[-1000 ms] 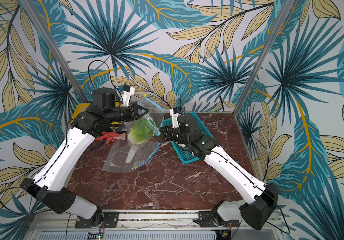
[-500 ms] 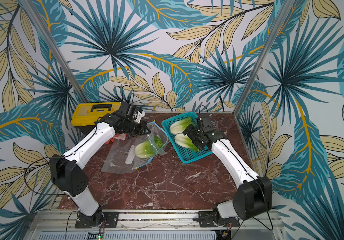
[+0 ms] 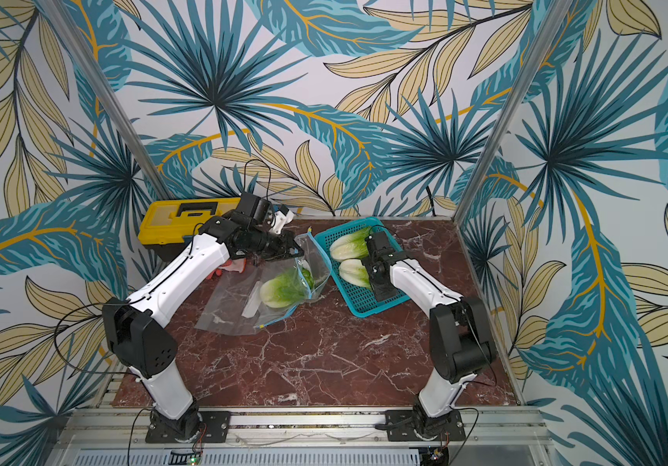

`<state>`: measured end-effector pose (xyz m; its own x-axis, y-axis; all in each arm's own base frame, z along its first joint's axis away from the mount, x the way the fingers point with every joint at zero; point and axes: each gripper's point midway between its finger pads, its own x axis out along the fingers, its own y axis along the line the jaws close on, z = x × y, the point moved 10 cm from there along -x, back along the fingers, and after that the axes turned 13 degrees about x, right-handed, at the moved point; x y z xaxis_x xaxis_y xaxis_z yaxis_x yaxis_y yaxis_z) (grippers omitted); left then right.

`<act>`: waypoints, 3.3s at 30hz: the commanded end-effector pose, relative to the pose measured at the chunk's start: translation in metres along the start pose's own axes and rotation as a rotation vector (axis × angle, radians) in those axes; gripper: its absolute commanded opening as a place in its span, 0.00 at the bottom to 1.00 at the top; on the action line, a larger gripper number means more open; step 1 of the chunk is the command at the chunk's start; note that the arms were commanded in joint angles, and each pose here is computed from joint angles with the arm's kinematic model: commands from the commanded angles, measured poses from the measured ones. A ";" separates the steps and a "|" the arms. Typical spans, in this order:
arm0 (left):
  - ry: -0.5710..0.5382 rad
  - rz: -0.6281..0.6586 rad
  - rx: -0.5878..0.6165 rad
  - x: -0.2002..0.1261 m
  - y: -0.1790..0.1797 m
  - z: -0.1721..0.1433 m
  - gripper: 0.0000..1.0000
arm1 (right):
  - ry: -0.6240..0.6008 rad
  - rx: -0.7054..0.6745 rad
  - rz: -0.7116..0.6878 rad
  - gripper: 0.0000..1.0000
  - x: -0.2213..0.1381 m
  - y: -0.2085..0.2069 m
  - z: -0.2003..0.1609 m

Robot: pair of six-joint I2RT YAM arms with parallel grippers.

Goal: Put the chinese cabbages into a zipper bag and zip it
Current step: Pick up the Chinese cabbage from the basket, then place the Chinese cabbage in the zipper food storage bag.

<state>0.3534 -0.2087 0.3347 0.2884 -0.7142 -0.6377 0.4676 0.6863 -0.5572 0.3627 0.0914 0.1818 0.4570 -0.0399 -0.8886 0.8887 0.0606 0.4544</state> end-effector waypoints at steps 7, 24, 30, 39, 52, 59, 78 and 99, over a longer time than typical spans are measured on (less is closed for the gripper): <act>-0.037 -0.016 0.038 -0.019 -0.016 -0.002 0.00 | -0.074 0.081 0.019 0.67 0.034 0.010 -0.004; -0.027 -0.003 0.013 -0.015 -0.002 0.000 0.00 | -0.109 -0.942 0.556 0.05 -0.195 0.041 -0.021; -0.026 0.031 -0.030 -0.018 0.001 -0.007 0.00 | -0.172 -1.107 0.746 0.02 -0.253 0.022 -0.079; -0.066 0.050 -0.054 -0.033 -0.007 -0.009 0.00 | -0.262 -1.317 0.688 0.00 -0.215 0.010 -0.146; -0.039 -0.018 -0.016 -0.007 -0.035 0.004 0.00 | -0.017 -1.557 0.587 0.00 -0.171 -0.045 -0.163; -0.075 -0.028 0.031 -0.009 -0.045 0.017 0.00 | 0.264 -1.582 0.531 0.00 -0.147 -0.058 -0.160; -0.025 -0.007 0.103 -0.009 -0.045 -0.010 0.05 | 0.632 -1.437 0.707 0.00 -0.135 -0.038 -0.108; -0.046 0.025 0.061 -0.019 -0.041 -0.013 0.00 | 0.435 -1.388 0.742 0.00 -0.163 -0.048 -0.044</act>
<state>0.3179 -0.2309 0.3446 0.2510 -0.7029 -0.6655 0.4924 0.6846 -0.5374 0.2553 0.1419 0.3097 0.5324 0.6580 -0.5325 -0.3388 0.7421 0.5783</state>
